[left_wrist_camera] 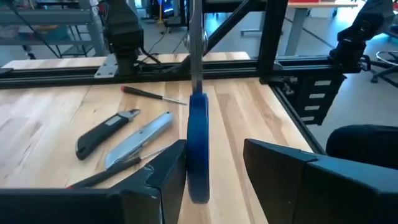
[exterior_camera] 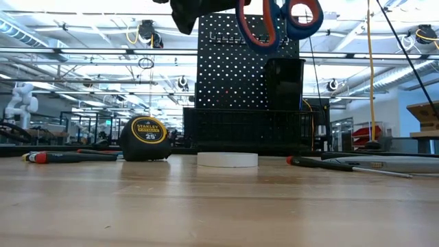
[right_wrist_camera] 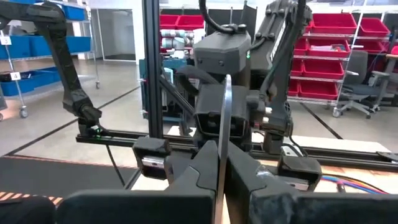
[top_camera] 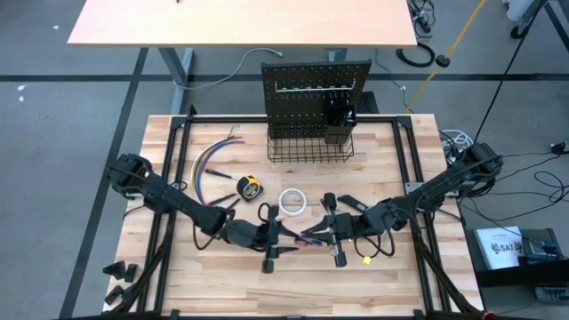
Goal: Hang tools onto peg board
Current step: Put the blue scissors into the black bin on the peg board
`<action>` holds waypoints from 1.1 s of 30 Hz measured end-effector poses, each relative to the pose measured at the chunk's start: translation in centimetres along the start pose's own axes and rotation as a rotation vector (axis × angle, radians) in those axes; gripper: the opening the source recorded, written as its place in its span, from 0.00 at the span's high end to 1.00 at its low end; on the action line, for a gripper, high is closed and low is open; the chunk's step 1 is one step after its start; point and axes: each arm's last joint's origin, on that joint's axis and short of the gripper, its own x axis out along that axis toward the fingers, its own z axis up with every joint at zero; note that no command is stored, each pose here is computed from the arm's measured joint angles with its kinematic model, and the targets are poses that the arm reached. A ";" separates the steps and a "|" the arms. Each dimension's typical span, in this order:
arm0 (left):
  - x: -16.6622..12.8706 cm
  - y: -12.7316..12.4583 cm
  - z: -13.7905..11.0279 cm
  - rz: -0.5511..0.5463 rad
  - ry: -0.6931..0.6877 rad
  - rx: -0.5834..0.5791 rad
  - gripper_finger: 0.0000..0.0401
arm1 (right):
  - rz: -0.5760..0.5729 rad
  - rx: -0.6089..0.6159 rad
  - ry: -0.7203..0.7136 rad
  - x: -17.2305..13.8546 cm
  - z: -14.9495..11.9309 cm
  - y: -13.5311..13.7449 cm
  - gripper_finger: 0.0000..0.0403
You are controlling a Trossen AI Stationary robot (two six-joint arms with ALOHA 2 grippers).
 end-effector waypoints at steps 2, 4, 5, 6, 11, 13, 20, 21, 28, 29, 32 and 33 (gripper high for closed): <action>0.1 0.3 0.1 0.009 -0.003 -0.003 0.59 | 0.000 0.001 -0.012 0.0 0.1 0.0 1.00; 0.3 0.8 0.0 0.022 -0.003 -0.022 0.59 | -0.007 -0.008 -0.031 0.0 0.3 0.0 1.00; 0.5 0.9 -0.1 0.027 -0.008 -0.028 0.59 | -0.008 -0.015 -0.043 0.0 0.4 0.0 1.00; 0.7 1.0 -0.2 0.024 -0.011 -0.030 0.59 | -0.009 -0.019 -0.060 0.0 0.6 0.0 1.00; 1.5 0.9 -0.7 0.010 -0.046 -0.032 0.59 | -0.010 -0.030 -0.090 0.0 0.9 0.0 1.00; 1.8 0.9 -0.9 0.011 -0.055 -0.034 0.59 | -0.011 -0.030 -0.088 0.0 0.9 0.0 1.00; 2.4 0.9 -1.4 0.013 -0.078 -0.031 0.59 | -0.011 -0.029 -0.095 0.0 0.9 0.0 1.00; 2.4 0.9 -1.4 0.013 -0.078 -0.021 0.60 | -0.011 -0.029 -0.095 0.0 0.9 0.0 1.00; 2.4 0.9 -1.2 0.012 -0.097 -0.015 0.86 | -0.012 -0.044 -0.094 0.0 0.9 0.0 1.00; 2.4 0.9 -1.2 0.016 -0.097 -0.004 0.90 | -0.011 -0.045 -0.095 0.0 0.9 0.0 1.00; 2.4 0.9 -1.2 0.020 -0.098 0.001 0.90 | -0.011 -0.050 -0.094 0.0 0.9 0.0 0.99; 2.4 0.9 -1.2 0.022 -0.098 0.000 0.90 | -0.011 -0.057 -0.094 0.0 0.9 0.0 0.99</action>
